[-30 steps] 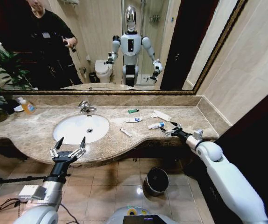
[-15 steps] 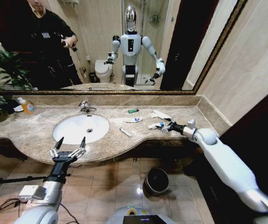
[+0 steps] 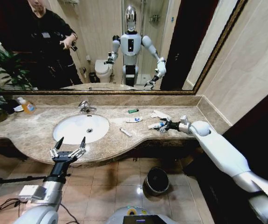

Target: Pick up the trash from the sink and place it in the trash bin.

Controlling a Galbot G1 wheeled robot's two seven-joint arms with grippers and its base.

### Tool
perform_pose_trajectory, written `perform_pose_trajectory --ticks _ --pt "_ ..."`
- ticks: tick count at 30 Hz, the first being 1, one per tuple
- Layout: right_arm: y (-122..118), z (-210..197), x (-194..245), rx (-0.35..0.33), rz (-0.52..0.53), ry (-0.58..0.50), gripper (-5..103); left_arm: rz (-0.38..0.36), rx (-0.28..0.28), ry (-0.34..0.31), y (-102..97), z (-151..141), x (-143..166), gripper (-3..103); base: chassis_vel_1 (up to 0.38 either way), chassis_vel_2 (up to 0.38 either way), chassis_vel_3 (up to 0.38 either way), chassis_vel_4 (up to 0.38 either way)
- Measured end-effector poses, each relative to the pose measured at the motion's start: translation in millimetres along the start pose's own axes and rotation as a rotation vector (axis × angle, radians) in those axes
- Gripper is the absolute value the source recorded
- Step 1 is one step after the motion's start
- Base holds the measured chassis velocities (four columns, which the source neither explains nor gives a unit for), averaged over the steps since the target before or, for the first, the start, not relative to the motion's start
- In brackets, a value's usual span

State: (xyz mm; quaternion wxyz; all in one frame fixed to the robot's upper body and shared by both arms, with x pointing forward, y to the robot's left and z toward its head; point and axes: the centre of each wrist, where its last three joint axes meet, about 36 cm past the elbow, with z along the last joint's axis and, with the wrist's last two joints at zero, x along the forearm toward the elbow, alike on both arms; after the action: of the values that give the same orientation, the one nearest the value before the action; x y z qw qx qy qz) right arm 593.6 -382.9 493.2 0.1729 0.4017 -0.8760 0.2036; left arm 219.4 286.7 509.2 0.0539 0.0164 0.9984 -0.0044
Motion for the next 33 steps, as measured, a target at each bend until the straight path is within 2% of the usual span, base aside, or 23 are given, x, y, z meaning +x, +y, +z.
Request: perform_pose_trajectory --ticks 7,11,14,16,17,18,21,23,24,26,27,29,33 --pt "3 -2 -6 0.015 -0.005 0.033 102 0.000 0.000 0.000 0.0 0 0 100 0.000 0.000 0.000 0.000" --pt "3 -2 -6 0.009 -0.008 0.041 94 0.000 0.000 0.000 0.0 0 0 100 0.000 0.000 0.000 0.000" --pt "4 -2 -4 0.000 -0.007 0.052 78 0.000 0.000 0.000 0.0 0 0 100 0.000 0.000 0.000 0.000" --pt "4 -1 -4 -0.001 -0.004 0.053 78 0.000 0.000 0.000 0.0 0 0 100 0.000 0.000 0.000 0.000" --pt "4 0 -3 -0.001 -0.001 0.055 67 0.000 0.000 0.000 0.0 0 0 100 0.000 0.000 0.000 0.000" --pt "4 0 -2 0.000 0.001 0.057 62 0.000 0.000 0.000 0.0 0 0 100 0.000 0.000 0.000 0.000" --pt "5 1 -1 0.002 0.004 0.061 57 0.000 0.000 0.000 0.0 0 0 100 0.000 0.000 0.000 0.000" --pt "5 1 1 0.008 0.007 0.064 45 0.000 0.000 0.000 0.0 0 0 100 0.000 0.000 0.000 0.000" --pt "5 1 1 0.008 0.007 0.064 45 0.000 0.000 0.000 0.0 0 0 100 0.000 0.000 0.000 0.000" --pt "6 1 1 0.012 0.012 0.064 35 0.000 0.000 0.000 0.0 0 0 100 0.000 0.000 0.000 0.000" --pt "6 1 1 0.012 0.012 0.064 35 0.000 0.000 0.000 0.0 0 0 100 0.000 0.000 0.000 0.000" --pt "8 1 1 0.012 0.017 0.061 25 0.000 0.000 0.000 0.0 0 0 100 0.000 0.000 0.000 0.000" --pt "11 4 3 0.007 0.023 0.056 15 0.000 0.000 0.000 0.0 0 0 100 0.000 0.000 0.000 0.000"
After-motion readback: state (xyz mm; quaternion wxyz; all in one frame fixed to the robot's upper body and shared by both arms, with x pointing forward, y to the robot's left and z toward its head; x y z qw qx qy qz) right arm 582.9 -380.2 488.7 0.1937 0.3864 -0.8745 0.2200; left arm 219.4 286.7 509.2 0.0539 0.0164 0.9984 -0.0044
